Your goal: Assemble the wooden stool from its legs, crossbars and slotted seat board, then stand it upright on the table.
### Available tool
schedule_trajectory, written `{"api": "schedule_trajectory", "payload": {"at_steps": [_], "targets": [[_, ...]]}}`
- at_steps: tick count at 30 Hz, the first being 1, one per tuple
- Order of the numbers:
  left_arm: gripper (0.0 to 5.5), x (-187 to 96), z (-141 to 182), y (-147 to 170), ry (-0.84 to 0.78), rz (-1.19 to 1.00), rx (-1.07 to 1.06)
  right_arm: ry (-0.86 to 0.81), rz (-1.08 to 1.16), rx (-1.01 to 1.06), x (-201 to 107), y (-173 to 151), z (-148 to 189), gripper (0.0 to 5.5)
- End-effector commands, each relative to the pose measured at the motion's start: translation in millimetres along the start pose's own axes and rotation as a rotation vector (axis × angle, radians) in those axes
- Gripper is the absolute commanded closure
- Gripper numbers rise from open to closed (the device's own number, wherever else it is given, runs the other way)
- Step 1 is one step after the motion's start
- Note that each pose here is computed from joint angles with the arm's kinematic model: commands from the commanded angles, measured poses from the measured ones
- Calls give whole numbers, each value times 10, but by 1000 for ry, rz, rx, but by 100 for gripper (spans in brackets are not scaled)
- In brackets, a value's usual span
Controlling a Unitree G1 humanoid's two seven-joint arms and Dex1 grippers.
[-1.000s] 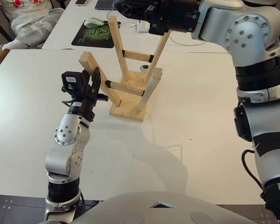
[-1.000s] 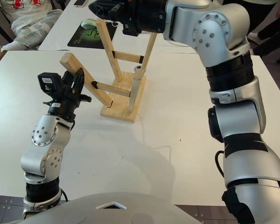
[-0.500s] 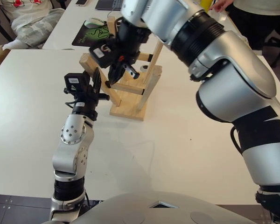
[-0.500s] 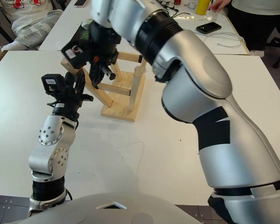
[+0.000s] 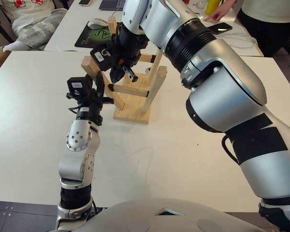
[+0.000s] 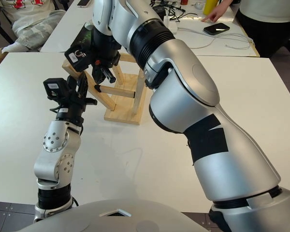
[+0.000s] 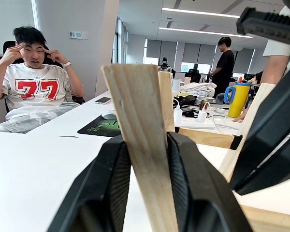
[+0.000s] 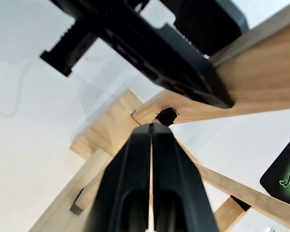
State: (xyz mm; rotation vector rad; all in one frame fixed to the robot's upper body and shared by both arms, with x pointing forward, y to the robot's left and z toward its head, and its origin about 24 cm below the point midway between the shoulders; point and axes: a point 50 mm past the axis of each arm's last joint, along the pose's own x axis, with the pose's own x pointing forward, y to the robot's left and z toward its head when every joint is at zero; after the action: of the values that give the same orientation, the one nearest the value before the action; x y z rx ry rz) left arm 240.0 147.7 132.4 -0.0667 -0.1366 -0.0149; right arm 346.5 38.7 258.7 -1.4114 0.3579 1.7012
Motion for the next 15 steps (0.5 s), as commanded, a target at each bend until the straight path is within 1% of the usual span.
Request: {"api": "schedule_trajectory", "payload": {"at_steps": [1, 7, 15], "targets": [[444, -52, -268, 103, 150, 64, 55, 29, 16, 1, 76, 28, -67, 550], [444, -60, -262, 95, 146, 70, 53, 68, 55, 21, 216, 104, -216, 550], [444, -63, -252, 94, 142, 75, 51, 82, 90, 17, 320, 158, -275, 550]]}}
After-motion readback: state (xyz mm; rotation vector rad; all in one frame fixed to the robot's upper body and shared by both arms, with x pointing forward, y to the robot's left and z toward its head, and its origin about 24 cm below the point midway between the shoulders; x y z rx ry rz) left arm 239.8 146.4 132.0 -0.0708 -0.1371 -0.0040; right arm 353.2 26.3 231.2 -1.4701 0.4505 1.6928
